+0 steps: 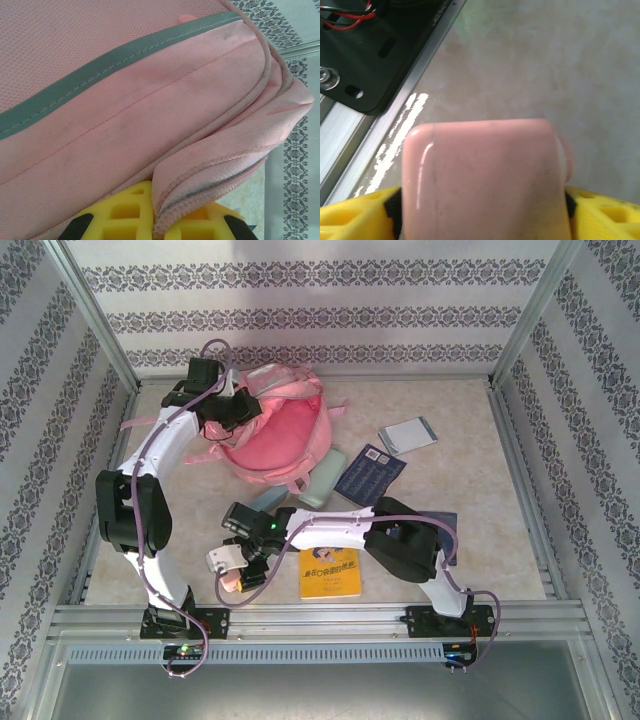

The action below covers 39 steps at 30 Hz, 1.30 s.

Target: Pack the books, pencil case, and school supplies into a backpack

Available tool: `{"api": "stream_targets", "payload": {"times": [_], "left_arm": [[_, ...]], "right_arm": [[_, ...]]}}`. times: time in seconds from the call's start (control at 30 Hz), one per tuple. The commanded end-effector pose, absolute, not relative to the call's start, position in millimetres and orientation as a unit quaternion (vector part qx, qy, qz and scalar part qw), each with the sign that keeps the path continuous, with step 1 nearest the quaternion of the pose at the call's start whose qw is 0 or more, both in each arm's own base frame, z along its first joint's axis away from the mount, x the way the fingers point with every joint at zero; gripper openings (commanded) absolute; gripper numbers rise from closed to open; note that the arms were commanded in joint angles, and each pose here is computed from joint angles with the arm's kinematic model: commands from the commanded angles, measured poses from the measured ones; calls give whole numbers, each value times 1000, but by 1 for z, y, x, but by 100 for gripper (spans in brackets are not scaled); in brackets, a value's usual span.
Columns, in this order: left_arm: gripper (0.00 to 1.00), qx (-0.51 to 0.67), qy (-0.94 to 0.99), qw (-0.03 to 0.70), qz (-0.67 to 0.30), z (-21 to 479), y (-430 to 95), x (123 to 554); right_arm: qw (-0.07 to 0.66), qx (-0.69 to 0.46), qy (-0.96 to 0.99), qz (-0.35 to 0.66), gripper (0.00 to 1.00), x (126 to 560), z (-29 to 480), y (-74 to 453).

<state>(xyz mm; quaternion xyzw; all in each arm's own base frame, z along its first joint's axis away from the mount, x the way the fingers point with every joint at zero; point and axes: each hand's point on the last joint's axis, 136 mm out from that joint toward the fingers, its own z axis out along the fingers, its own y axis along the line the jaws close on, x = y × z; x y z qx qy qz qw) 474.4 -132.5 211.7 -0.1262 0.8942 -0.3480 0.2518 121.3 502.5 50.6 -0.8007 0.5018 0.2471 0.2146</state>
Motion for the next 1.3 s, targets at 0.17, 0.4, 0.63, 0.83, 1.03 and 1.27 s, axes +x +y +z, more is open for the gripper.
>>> {"api": "stream_targets", "payload": {"times": [0.17,0.4,0.63,0.83,1.03,1.27], "left_arm": [[0,-154,884,273,-346,219,-116,485],[0,-137,880,302,-341,243,-113,482],[0,-126,870,332,-341,276,-112,473],[0,-120,863,352,-341,303,-113,464],[0,-111,856,361,-353,330,-125,447],[0,-77,850,383,-354,364,-134,430]], "right_arm": [[229,-785,522,245,54,121,52,503],[315,-713,567,267,50,141,113,492],[423,-546,655,308,45,188,201,444],[397,-374,763,347,44,249,231,388],[387,-308,808,321,42,294,235,379],[314,-218,863,329,38,357,222,404]]}}
